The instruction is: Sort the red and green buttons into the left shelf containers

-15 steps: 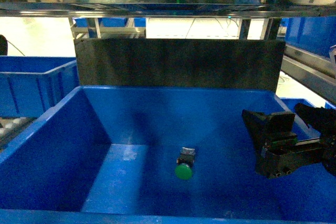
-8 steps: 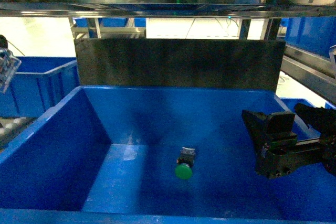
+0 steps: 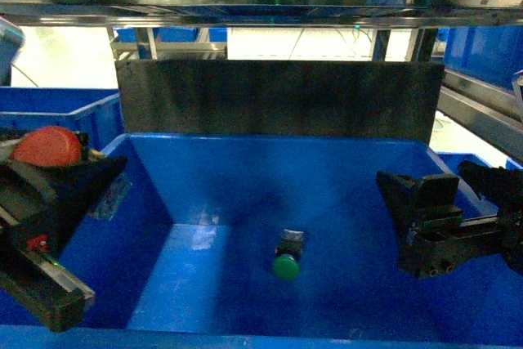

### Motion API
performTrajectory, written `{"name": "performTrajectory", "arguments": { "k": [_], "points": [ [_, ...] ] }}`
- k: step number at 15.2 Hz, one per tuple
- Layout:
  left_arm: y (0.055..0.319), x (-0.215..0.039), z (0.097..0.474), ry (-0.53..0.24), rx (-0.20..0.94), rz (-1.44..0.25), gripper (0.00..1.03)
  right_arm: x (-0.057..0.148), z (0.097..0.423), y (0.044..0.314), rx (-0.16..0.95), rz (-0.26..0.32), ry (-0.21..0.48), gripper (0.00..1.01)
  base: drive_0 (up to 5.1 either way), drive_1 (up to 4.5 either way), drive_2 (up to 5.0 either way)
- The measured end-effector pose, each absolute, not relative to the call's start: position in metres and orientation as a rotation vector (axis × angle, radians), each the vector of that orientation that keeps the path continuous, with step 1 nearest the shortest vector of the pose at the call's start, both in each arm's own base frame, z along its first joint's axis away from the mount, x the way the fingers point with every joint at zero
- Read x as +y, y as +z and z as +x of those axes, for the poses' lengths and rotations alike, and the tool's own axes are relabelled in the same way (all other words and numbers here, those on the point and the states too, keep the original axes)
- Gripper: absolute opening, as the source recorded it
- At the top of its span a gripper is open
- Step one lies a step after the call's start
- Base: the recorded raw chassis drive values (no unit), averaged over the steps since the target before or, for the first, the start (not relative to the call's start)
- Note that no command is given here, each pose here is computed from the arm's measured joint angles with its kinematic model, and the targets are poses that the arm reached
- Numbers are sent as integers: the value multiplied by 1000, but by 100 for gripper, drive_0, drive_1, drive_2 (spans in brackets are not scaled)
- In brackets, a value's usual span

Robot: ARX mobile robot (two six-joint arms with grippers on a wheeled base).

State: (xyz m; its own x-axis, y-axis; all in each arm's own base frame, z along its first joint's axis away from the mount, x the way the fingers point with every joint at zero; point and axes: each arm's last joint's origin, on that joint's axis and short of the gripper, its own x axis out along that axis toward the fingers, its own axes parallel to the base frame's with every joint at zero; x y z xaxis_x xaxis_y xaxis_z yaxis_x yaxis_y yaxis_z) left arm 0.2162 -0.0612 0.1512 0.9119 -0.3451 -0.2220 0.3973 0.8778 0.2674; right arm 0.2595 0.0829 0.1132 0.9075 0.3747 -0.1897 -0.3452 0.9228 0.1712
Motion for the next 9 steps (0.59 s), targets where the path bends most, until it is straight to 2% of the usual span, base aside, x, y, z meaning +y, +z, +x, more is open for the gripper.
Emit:
{"name": "performTrajectory", "arguments": {
  "k": [1,2,9],
  "points": [
    [140,-63,222,-389,217,334,31,83,260,113,222,135,373,98,0,0,0],
    [137,-63,223,-391,217,343,31,83,260,113,222,135,373,98,0,0,0],
    [133,-76,245,-410,215,378,31,83,260,113,222,135,373,98,0,0,0]
  ]
}}
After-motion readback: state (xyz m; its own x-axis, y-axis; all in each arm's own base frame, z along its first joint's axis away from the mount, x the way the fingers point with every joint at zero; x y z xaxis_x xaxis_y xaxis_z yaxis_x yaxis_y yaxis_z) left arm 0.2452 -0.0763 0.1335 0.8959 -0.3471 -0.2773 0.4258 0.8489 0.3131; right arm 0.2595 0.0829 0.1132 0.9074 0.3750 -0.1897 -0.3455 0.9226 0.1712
